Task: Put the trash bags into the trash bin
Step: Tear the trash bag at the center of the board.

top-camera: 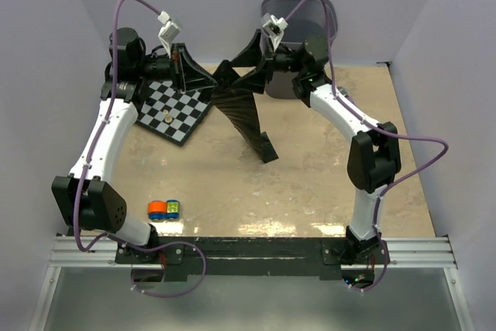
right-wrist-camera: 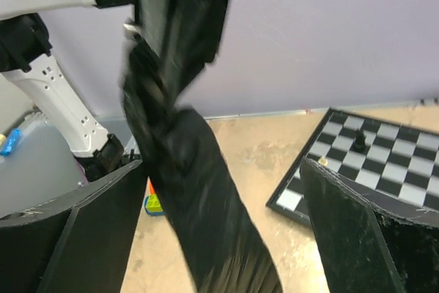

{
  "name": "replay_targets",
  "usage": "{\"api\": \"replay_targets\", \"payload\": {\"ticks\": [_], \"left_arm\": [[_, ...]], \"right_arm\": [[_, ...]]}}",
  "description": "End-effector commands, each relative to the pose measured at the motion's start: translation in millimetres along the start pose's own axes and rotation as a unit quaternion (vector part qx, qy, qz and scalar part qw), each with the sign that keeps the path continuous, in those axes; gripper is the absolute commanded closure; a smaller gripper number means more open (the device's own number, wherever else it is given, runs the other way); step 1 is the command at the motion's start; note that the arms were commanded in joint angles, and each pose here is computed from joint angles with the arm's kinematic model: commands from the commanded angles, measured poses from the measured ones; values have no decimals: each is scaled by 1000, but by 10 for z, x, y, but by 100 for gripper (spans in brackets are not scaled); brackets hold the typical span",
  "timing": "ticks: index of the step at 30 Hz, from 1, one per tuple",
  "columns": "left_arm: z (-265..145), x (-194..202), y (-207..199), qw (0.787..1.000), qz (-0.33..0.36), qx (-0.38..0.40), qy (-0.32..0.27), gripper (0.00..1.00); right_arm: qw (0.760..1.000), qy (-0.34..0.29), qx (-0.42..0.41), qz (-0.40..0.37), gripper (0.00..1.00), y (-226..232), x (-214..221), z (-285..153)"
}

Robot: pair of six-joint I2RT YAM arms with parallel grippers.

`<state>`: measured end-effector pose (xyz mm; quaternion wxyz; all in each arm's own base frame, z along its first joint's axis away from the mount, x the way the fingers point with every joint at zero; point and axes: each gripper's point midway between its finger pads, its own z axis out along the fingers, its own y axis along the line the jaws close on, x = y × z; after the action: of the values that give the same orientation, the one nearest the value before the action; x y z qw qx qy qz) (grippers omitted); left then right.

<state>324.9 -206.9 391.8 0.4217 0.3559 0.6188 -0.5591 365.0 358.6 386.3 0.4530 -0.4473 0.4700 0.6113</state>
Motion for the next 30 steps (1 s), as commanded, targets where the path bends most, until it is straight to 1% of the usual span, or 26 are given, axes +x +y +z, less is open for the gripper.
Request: {"api": "replay_targets", "payload": {"ticks": [1, 8, 10, 12, 13, 14, 17, 20, 24, 30], "left_arm": [[-19, -140, -133, 1000, 11, 19, -15, 100], [-6, -194, -75, 999, 17, 10, -25, 100], [-4, -200, -64, 999, 19, 7, -27, 100], [-5, -204, -64, 999, 20, 6, -28, 100], [-3, -205, -55, 999, 18, 5, -29, 100], [-2, -201, -51, 999, 18, 5, -28, 100], [0, -180, -31, 999, 17, 6, -27, 100], [-11, -225, 22, 999, 21, -11, -36, 100], [-35, -331, 140, 997, 42, -44, -50, 100], [-29, -352, 305, 996, 40, -65, -54, 100]], "right_arm": [[1000, -14, -6, -6, 2, 227, -130, -4], [999, -15, -39, -10, 3, 339, -115, 216], [999, -17, -48, -13, 7, 358, -128, 269], [998, -12, -59, -17, 14, 377, -114, 312], [998, -12, -60, -17, 20, 375, -107, 327], [998, -13, -60, -16, 33, 368, -100, 335], [998, -16, -62, -24, 75, 376, -127, 331], [997, -11, -69, -30, 100, 428, -130, 310], [997, -6, -67, -30, 100, 456, -117, 253], [996, 4, -78, -35, 100, 517, -120, 224]]}}
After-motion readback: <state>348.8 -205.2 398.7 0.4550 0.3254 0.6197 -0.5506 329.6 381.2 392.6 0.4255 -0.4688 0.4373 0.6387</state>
